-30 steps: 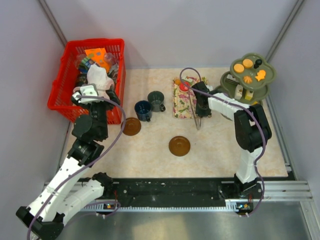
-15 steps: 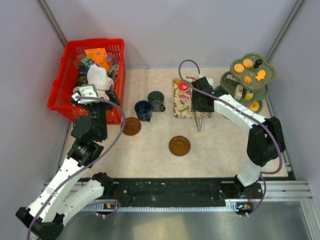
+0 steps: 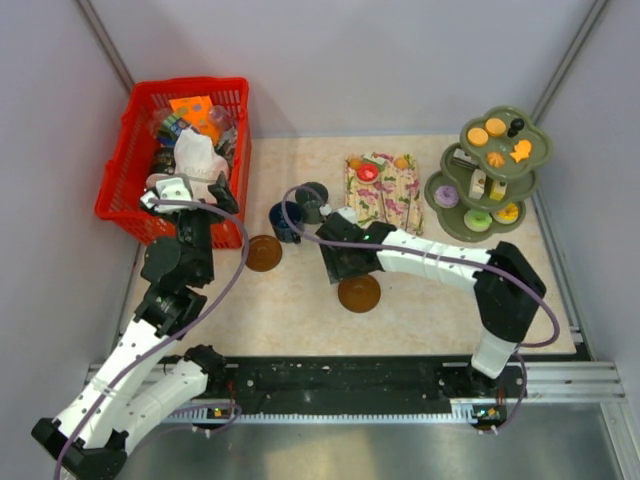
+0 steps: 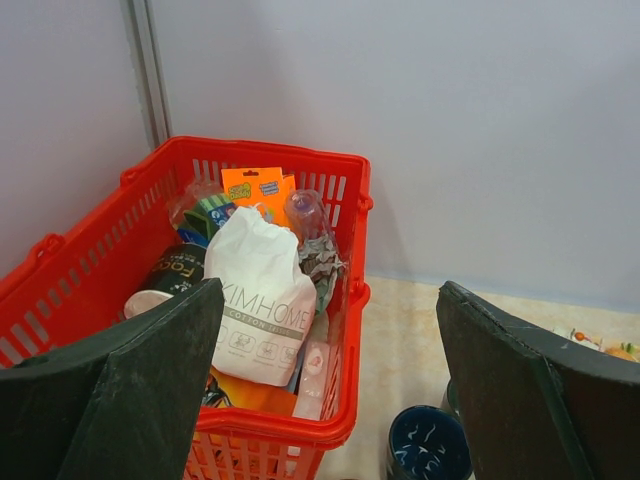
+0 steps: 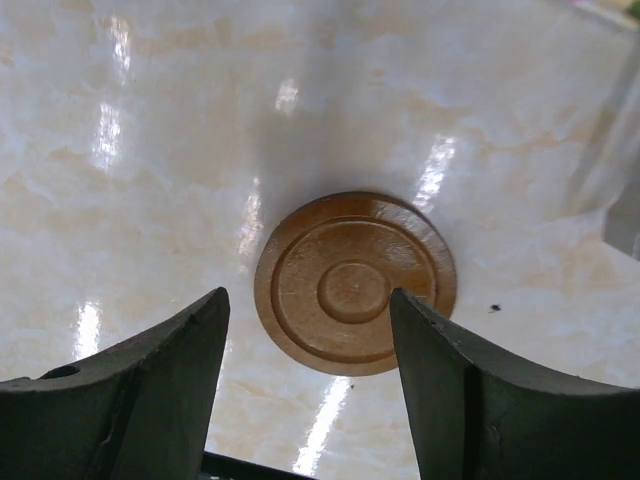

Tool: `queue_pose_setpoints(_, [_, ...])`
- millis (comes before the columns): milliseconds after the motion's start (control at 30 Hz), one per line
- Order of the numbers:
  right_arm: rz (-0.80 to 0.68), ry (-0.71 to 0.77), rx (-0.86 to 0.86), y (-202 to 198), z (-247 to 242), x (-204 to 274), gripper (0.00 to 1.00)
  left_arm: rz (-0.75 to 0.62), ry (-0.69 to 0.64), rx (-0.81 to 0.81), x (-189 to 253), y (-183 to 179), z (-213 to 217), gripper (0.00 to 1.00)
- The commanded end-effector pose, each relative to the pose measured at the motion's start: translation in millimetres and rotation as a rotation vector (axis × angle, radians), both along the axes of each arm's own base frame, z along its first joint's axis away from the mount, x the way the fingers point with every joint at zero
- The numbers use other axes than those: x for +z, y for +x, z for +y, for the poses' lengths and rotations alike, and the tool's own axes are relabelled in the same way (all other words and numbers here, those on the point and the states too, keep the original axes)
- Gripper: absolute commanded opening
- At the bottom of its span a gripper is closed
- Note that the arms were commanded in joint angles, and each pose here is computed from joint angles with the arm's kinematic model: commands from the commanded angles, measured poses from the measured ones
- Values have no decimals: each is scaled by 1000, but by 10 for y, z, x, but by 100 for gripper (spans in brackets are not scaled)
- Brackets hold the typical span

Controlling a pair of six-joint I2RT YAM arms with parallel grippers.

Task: Serve the afternoon tea
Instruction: Move the coaster to the center of the board.

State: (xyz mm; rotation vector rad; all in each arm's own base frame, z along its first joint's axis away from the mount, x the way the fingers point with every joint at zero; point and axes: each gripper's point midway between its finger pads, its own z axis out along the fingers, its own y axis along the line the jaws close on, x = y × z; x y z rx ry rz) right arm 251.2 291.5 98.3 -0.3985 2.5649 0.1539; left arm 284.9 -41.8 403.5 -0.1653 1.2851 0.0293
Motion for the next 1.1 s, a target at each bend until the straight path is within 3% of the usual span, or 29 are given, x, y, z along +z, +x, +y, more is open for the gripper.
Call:
queue_pose_setpoints(0, [35, 6, 21, -115, 348, -157, 65, -58, -34, 9, 133, -56, 42, 92])
queue_pose_setpoints(433, [130, -153, -86, -340, 103, -740, 56, -73, -38, 6, 158, -81, 51, 92])
queue_pose_setpoints(633, [163, -203, -135, -503, -187, -892, 46, -78, -36, 11, 163, -91, 67, 92])
queue_pose_setpoints(800, [220, -195, -193, -627, -493, -1005, 39, -82, -38, 11, 170, -106, 74, 92])
queue_pose_setpoints(1067, [226, -143, -426, -595, -1324, -905, 38, -82, -31, 20, 159, -103, 88, 92])
